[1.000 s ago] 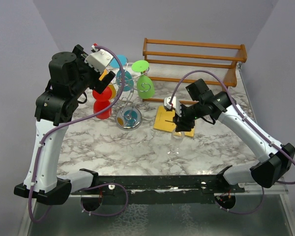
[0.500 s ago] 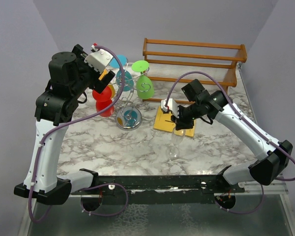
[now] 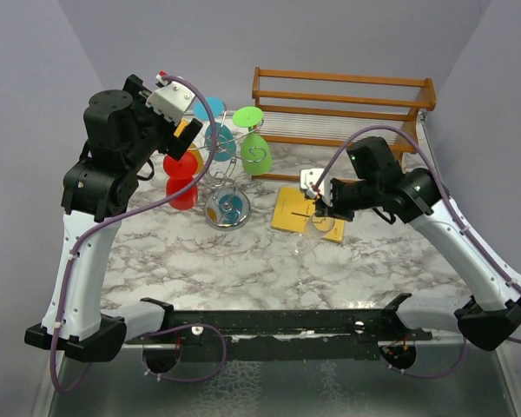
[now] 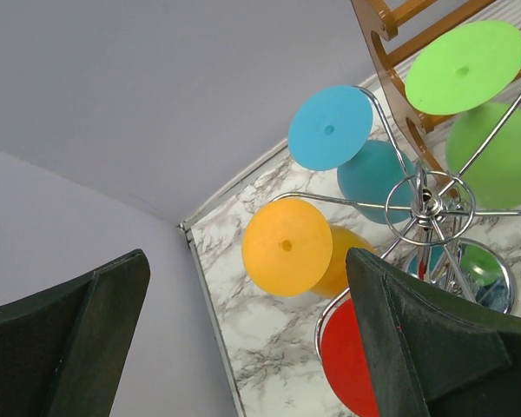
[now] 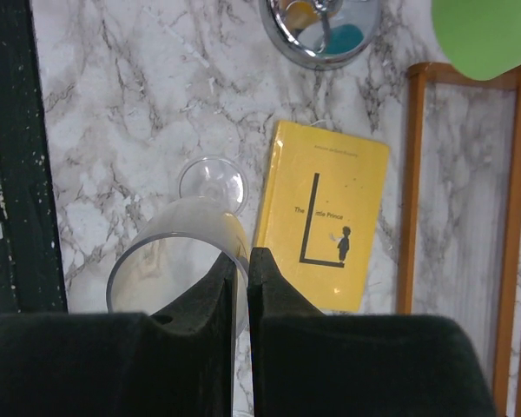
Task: Place the wine glass upside down on the wine glass rack
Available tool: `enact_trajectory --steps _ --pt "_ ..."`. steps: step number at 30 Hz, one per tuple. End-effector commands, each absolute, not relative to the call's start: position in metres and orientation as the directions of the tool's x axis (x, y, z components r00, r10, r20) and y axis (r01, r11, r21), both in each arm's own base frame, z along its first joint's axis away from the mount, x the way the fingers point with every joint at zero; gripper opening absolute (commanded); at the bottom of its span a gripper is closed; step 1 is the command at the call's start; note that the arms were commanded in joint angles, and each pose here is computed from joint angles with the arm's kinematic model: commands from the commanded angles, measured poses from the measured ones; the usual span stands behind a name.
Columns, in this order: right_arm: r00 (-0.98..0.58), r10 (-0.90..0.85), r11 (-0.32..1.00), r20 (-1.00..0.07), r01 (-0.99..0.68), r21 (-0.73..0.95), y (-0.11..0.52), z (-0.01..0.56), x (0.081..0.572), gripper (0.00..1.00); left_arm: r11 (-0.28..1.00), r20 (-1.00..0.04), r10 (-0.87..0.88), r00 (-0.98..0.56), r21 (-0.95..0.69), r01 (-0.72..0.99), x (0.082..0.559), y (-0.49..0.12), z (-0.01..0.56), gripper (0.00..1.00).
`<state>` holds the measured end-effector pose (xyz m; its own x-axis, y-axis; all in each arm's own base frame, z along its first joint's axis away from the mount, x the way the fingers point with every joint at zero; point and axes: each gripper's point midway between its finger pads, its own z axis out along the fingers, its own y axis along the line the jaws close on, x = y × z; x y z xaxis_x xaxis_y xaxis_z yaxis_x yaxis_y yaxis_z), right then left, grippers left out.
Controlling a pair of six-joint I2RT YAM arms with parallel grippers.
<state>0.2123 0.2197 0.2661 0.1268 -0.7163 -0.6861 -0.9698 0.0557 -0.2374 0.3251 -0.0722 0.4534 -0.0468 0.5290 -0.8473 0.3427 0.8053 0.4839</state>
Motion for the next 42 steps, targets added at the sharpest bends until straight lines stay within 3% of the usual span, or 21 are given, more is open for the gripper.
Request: enact_trajectory --steps 1,9,13,16,19,29,42 --pt "0.203 -0.622 0.12 -0.756 -0.93 -0.348 0.22 0.311 0.221 0.01 0.838 -0.888 0.461 -0.004 0.433 0.333 0.325 -0.079 0.471 0.99" --pt "0.101 -0.512 0.495 -0.853 -0.776 -0.389 0.154 0.359 0.262 0.01 0.864 -0.929 0.368 0.039 0.357 0.356 0.328 -0.092 0.496 0.99" --pt "0.031 -0.435 0.754 -0.9 -0.534 -0.383 0.097 0.392 0.292 0.01 0.868 -0.948 0.315 0.039 0.305 0.392 0.331 -0.102 0.498 0.99" --pt "0.002 -0.403 0.839 -0.915 -0.398 -0.371 0.073 0.406 0.306 0.01 0.856 -0.958 0.284 0.04 0.272 0.439 0.332 -0.113 0.496 0.99" --pt "0.017 -0.375 0.862 -0.927 -0.363 -0.355 0.07 0.421 0.31 0.01 0.842 -0.968 0.248 0.04 0.236 0.484 0.33 -0.123 0.494 0.99" --pt "0.184 -0.267 0.81 -0.946 -0.49 -0.323 0.108 0.482 0.313 0.01 0.785 -0.999 0.034 0.041 0.052 0.618 0.323 -0.159 0.513 0.98" --pt "0.306 -0.032 0.756 -0.951 -0.615 -0.223 0.14 0.568 0.292 0.01 0.559 -0.952 -0.283 -0.117 -0.262 0.786 0.323 -0.212 0.541 0.83"
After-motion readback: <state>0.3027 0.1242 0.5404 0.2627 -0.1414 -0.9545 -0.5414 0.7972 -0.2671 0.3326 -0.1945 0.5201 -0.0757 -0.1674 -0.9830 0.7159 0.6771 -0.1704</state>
